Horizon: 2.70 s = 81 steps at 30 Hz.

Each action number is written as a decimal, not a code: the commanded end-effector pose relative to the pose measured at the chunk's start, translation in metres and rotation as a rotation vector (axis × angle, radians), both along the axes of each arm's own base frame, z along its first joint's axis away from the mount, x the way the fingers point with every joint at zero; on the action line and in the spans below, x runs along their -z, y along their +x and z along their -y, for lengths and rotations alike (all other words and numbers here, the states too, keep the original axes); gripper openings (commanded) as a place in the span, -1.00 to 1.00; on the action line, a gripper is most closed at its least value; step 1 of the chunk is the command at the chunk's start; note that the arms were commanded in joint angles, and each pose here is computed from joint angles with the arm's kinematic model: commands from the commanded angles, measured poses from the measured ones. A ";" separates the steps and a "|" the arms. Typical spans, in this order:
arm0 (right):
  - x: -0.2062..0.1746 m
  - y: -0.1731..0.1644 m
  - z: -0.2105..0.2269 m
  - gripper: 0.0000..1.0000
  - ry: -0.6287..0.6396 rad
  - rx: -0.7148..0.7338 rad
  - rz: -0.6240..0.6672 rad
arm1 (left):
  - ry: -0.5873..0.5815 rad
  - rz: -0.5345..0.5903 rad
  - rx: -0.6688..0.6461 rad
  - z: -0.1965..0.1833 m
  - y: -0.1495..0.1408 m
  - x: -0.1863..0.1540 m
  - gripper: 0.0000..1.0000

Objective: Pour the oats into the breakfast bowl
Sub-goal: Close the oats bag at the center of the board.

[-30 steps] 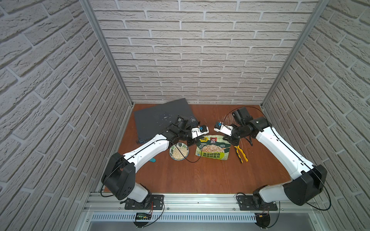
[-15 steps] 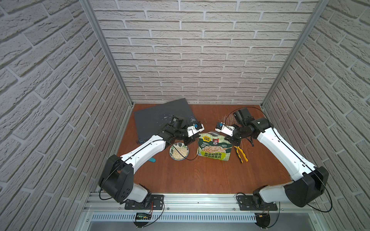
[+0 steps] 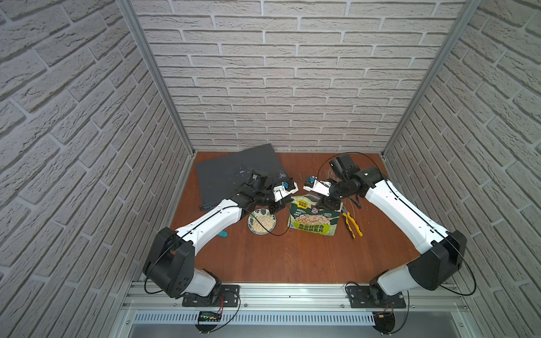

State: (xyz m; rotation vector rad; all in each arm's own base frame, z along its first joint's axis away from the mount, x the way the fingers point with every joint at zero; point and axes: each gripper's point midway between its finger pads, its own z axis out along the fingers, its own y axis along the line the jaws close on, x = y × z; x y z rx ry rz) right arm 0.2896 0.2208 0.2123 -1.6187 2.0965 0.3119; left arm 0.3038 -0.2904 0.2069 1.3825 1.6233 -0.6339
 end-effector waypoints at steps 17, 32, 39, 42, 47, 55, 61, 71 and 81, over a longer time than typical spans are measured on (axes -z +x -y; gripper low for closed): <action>-0.001 0.002 -0.009 -0.79 -0.024 -0.032 0.008 | -0.110 0.093 -0.026 -0.002 -0.001 -0.028 -1.00; 0.009 0.008 -0.019 -0.82 -0.061 -0.054 0.015 | -0.117 0.096 -0.030 -0.004 -0.002 -0.030 -1.00; 0.008 0.010 0.007 -0.68 -0.083 -0.006 -0.006 | -0.111 0.096 -0.038 -0.005 -0.001 -0.028 -1.00; 0.010 0.009 0.012 -0.93 -0.098 0.001 -0.010 | -0.109 0.096 -0.040 -0.005 0.000 -0.028 -1.00; 0.011 0.015 0.024 -0.56 -0.132 0.033 0.016 | -0.109 0.097 -0.042 -0.006 0.000 -0.028 -1.00; 0.009 0.016 0.033 -0.79 -0.139 0.062 0.023 | -0.104 0.097 -0.049 -0.007 0.000 -0.028 -1.00; 0.004 0.014 0.041 -0.93 -0.135 0.080 0.029 | -0.101 0.097 -0.050 -0.007 0.001 -0.028 -1.00; -0.003 0.006 0.031 -0.90 -0.067 0.058 0.026 | -0.107 0.086 0.003 0.017 0.006 -0.022 -0.44; 0.001 0.005 0.030 -0.93 -0.063 0.058 0.023 | -0.113 0.055 0.074 0.044 0.007 -0.017 -0.71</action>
